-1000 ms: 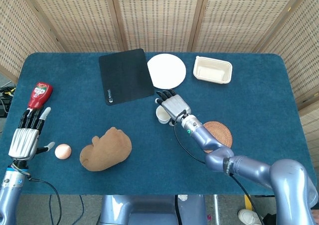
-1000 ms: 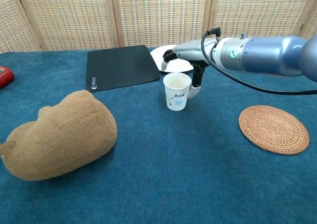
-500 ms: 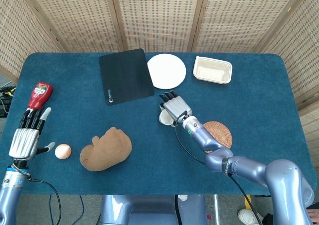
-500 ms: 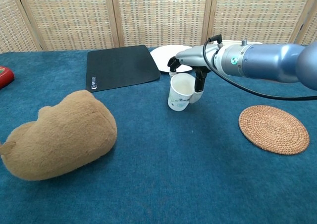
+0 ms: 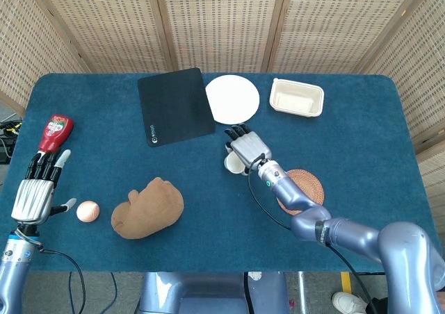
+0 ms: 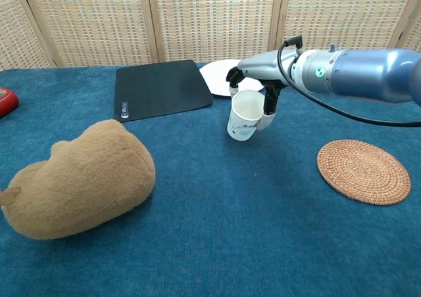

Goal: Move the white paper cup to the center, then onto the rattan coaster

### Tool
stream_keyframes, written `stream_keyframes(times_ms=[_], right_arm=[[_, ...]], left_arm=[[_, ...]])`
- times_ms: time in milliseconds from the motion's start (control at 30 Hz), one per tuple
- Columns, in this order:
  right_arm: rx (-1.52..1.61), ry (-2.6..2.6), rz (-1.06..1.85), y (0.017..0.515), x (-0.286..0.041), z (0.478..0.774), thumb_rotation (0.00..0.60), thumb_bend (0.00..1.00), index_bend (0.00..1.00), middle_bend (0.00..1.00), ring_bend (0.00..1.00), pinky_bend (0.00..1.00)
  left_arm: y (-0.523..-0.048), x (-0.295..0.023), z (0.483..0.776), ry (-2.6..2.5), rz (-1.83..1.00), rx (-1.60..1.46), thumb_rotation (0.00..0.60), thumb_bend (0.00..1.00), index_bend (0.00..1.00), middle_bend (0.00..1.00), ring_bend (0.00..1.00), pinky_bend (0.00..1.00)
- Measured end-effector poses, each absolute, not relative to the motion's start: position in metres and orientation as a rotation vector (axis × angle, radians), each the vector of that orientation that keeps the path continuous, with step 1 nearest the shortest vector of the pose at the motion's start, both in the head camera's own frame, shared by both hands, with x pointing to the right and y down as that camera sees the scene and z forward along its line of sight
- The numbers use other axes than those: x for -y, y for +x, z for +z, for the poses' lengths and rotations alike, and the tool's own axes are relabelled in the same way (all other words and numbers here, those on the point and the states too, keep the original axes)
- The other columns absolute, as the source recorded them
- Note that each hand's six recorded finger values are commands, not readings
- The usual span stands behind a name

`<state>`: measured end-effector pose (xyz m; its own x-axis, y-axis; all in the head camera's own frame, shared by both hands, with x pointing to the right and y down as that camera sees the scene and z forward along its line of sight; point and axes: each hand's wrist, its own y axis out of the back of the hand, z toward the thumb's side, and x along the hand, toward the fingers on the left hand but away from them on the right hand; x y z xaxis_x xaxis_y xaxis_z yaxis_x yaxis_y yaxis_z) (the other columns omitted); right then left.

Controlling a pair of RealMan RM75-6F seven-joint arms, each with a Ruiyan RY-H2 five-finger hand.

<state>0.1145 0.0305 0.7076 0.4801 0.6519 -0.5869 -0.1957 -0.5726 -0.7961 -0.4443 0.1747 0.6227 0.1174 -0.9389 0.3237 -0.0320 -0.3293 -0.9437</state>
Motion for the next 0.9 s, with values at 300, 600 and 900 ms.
stream_keyframes(times_ms=[300,600,900], right_arm=[[0.433,-1.750,1.289,0.172,-0.025,0.687,0.600,0.05,0.39,0.07,0.00,0.00],[0.460,-1.705,1.410,0.244,-0.049,0.677,0.600,0.05,0.39,0.07,0.00,0.00],[0.458,-1.706,1.460,0.276,-0.067,0.670,0.600,0.05,0.39,0.07,0.00,0.00]], left_arm=[[-0.445,-0.175,0.620,-1.530,-1.333,-0.992,0.600,0.05,0.00,0.00,0.00,0.00],[-0.445,-0.174,0.617,-1.520,-1.329,-1.000,0.600,0.06,0.00,0.00,0.00,0.00],[-0.441,-0.175,0.618,-1.523,-1.326,-0.985,0.600,0.06,0.00,0.00,0.00,0.00]])
